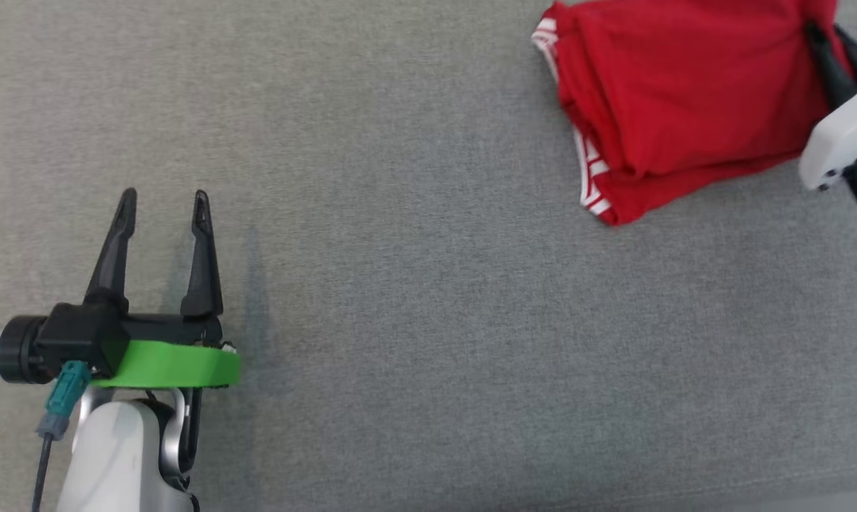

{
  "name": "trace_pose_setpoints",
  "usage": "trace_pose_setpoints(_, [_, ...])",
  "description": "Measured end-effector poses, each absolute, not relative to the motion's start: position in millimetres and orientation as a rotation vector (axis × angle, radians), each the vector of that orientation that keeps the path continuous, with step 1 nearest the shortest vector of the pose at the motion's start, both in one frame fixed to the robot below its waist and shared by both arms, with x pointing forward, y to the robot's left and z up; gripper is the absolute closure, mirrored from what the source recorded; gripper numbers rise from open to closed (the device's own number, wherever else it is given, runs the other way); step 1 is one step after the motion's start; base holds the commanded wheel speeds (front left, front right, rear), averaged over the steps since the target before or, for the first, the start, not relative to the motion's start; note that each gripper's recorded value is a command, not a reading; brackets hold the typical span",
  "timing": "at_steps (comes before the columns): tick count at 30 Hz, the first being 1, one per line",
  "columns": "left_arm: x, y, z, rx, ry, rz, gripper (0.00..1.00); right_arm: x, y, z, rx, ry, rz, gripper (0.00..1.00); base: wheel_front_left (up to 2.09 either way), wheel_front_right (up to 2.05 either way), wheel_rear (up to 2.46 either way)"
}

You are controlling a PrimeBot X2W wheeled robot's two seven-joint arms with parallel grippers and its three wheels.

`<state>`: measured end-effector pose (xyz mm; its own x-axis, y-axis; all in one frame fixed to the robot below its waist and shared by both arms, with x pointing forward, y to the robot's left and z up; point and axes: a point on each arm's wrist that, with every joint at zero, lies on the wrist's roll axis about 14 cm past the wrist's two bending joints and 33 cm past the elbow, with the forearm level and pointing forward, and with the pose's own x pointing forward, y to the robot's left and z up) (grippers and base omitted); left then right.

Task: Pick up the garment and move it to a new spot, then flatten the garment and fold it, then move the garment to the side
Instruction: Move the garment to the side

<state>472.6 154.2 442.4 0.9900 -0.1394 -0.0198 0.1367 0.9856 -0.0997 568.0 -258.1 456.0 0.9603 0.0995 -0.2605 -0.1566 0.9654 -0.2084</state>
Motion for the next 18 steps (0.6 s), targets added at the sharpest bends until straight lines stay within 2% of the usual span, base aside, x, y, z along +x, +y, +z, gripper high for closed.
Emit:
trace_pose_setpoints(2, [487,138,435,-0.098,0.031,-0.190,0.00,569,-301,471,-0.282,0.248,0.062,1.00,0.00,0.00,0.00])
trace_pose_setpoints(7, [503,109,420,-0.107,0.052,-0.275,0.00,558,-368,497,-0.356,0.263,-0.061,1.00,0.00,0.00,0.00])
trace_pose_setpoints(11, [513,92,413,-0.113,0.055,-0.328,0.00,550,-413,522,-0.408,0.271,-0.154,1.00,0.00,0.00,0.00])
trace_pose_setpoints(18, [519,69,398,-0.137,0.078,-0.387,0.00,532,-472,530,-0.464,0.369,-0.295,1.00,0.00,0.00,0.00])
